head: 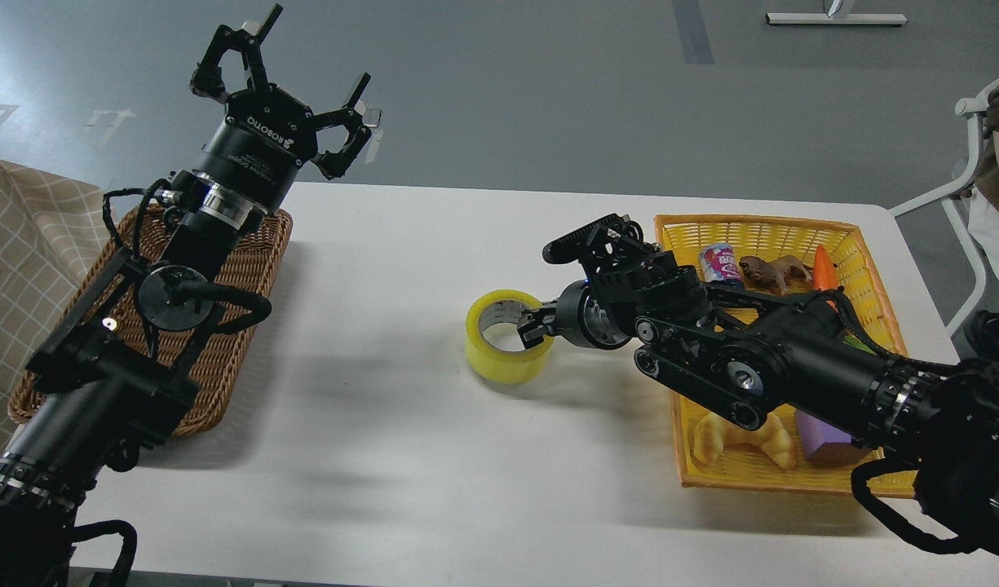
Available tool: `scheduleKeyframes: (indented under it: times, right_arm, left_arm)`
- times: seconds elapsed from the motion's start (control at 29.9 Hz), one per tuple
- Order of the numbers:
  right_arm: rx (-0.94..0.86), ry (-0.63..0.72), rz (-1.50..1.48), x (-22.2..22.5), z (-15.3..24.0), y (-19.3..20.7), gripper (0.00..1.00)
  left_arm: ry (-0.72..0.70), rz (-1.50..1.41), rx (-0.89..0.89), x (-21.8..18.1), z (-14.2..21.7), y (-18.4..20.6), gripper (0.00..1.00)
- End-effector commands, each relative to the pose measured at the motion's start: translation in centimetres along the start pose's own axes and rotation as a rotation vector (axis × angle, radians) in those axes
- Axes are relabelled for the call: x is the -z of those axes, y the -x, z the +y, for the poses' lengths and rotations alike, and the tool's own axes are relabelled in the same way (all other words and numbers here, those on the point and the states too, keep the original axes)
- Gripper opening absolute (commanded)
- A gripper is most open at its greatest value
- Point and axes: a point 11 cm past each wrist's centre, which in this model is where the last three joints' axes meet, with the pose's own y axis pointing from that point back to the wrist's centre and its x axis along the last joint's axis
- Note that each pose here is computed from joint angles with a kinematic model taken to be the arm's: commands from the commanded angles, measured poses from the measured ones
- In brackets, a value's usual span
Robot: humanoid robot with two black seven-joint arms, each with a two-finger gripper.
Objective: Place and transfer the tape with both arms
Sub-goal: 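Lower the tape roll onto the table and open the right gripper, then withdraw the right gripper up and away from the tape roll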
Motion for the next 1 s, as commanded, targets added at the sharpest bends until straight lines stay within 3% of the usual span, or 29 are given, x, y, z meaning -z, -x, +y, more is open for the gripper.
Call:
scheduleKeyframes:
  times: [0.0, 0.03, 0.07, 0.1, 0.13, 0.23, 0.27, 0.33, 0.84, 0.97]
  right_arm:
    - [-0.001, 0.001, -0.003, -0.1, 0.0, 0.0, 0.18]
    - [-0.001, 0.003, -0.004, -0.1, 0.0, 0.0, 0.25]
    - [-0.001, 0.003, -0.004, -0.1, 0.0, 0.0, 0.4]
    - [0.001, 0.002, -0.006, -0.1, 0.0, 0.0, 0.47]
    - [0.001, 0.002, -0.006, -0.1, 0.0, 0.0, 0.47]
    - [-0.001, -0.005, -0.016, 0.0, 0.0, 0.0, 0.66]
    - [-0.001, -0.009, -0.019, 0.0, 0.0, 0.0, 0.78]
    - [-0.001, -0.014, -0.026, 0.1, 0.0, 0.0, 0.93]
    - [-0.074, -0.063, 0.006, 1.9, 1.6, -3.5, 0.98]
    - [-0.13, -0.053, -0.019, 0.0, 3.4, -5.3, 0.98]
  left_arm:
    - [-0.001, 0.001, 0.0, 0.0, 0.0, 0.0, 0.98]
    - [-0.002, -0.002, 0.0, 0.0, 0.0, 0.0, 0.98]
    - [0.0, -0.002, 0.0, 0.0, 0.0, 0.0, 0.98]
    - [-0.002, -0.002, 0.0, 0.0, 0.0, 0.0, 0.98]
    - [-0.002, -0.002, 0.0, 0.0, 0.0, 0.0, 0.98]
    - [-0.001, 0.0, 0.0, 0.0, 0.0, 0.0, 0.98]
    - [0.0, -0.002, 0.0, 0.0, 0.0, 0.0, 0.98]
    - [-0.001, 0.0, 0.0, 0.0, 0.0, 0.0, 0.98]
    - [-0.004, -0.007, 0.0, -0.2, -0.1, 0.0, 0.98]
    - [-0.005, -0.011, 0.003, -0.2, -0.2, 0.0, 0.98]
